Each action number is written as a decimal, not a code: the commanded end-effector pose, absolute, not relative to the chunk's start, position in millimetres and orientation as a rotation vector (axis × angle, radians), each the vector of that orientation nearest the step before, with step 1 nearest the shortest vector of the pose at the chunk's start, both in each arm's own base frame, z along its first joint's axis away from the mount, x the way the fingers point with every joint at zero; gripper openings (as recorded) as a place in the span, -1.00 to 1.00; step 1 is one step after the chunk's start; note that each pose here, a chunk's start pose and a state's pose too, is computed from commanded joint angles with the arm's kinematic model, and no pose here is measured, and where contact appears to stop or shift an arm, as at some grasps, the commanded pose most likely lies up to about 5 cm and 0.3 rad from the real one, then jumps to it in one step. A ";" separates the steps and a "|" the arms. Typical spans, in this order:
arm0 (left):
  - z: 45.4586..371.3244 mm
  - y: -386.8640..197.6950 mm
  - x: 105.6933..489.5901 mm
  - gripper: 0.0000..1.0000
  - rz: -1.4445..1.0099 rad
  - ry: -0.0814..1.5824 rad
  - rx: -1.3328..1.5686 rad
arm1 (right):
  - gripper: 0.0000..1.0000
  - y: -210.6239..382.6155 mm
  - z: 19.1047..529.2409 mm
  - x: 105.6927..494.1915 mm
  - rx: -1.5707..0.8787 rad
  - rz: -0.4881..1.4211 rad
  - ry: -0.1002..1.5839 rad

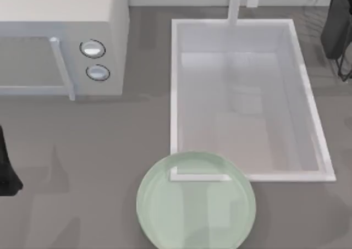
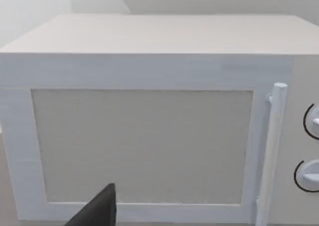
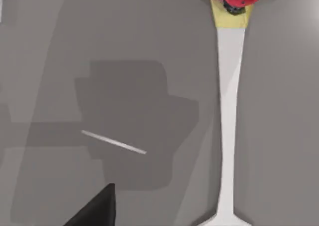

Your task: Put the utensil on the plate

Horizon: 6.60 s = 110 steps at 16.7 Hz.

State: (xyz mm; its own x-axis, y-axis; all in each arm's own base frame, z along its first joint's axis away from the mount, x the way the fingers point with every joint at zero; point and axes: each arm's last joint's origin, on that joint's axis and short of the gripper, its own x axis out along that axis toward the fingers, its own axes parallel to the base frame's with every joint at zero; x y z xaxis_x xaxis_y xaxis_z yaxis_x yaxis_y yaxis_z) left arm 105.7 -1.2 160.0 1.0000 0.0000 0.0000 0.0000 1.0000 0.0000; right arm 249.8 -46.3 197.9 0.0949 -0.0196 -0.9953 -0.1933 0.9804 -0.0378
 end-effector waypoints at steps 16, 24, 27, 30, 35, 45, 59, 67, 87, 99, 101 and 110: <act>160.0 -1.2 105.7 1.00 0.000 0.000 0.000 | 1.00 -53.7 139.8 271.6 -0.171 0.164 1.553; 160.0 -1.2 105.7 1.00 0.000 0.000 0.000 | 1.00 -53.2 93.1 266.7 -0.170 0.165 1.559; 160.0 -1.2 105.7 1.00 0.000 0.000 0.000 | 0.70 -53.2 93.1 266.7 -0.170 0.165 1.559; 160.0 -1.2 105.7 1.00 0.000 0.000 0.000 | 0.25 -53.2 93.1 266.7 -0.170 0.165 1.559; 160.0 -1.2 105.7 1.00 0.000 0.000 0.000 | -0.51 -53.2 93.1 266.7 -0.170 0.165 1.559; 160.0 -1.2 105.7 1.00 0.000 0.000 0.000 | -1.00 -53.2 93.1 266.7 -0.170 0.165 1.559; 160.0 -1.2 105.7 1.00 0.000 0.000 0.000 | -1.00 -52.9 212.4 267.6 -0.162 0.170 1.527; 160.0 -1.2 105.7 1.00 0.000 0.000 0.000 | -1.00 -43.1 214.1 273.5 -0.146 0.153 1.527; 160.0 -1.2 105.7 1.00 0.000 0.000 0.000 | -1.00 236.3 180.2 274.3 0.746 -0.908 1.443; 160.0 -1.2 105.7 1.00 0.000 0.000 0.000 | -1.00 301.2 183.0 241.2 1.207 -1.251 1.165; 160.0 -1.2 105.7 1.00 0.000 0.000 0.000 | -1.00 301.2 183.0 241.2 1.207 -1.251 1.165; 160.0 -1.2 105.7 1.00 0.000 0.000 0.000 | -1.00 304.4 186.6 250.7 1.272 -1.213 1.192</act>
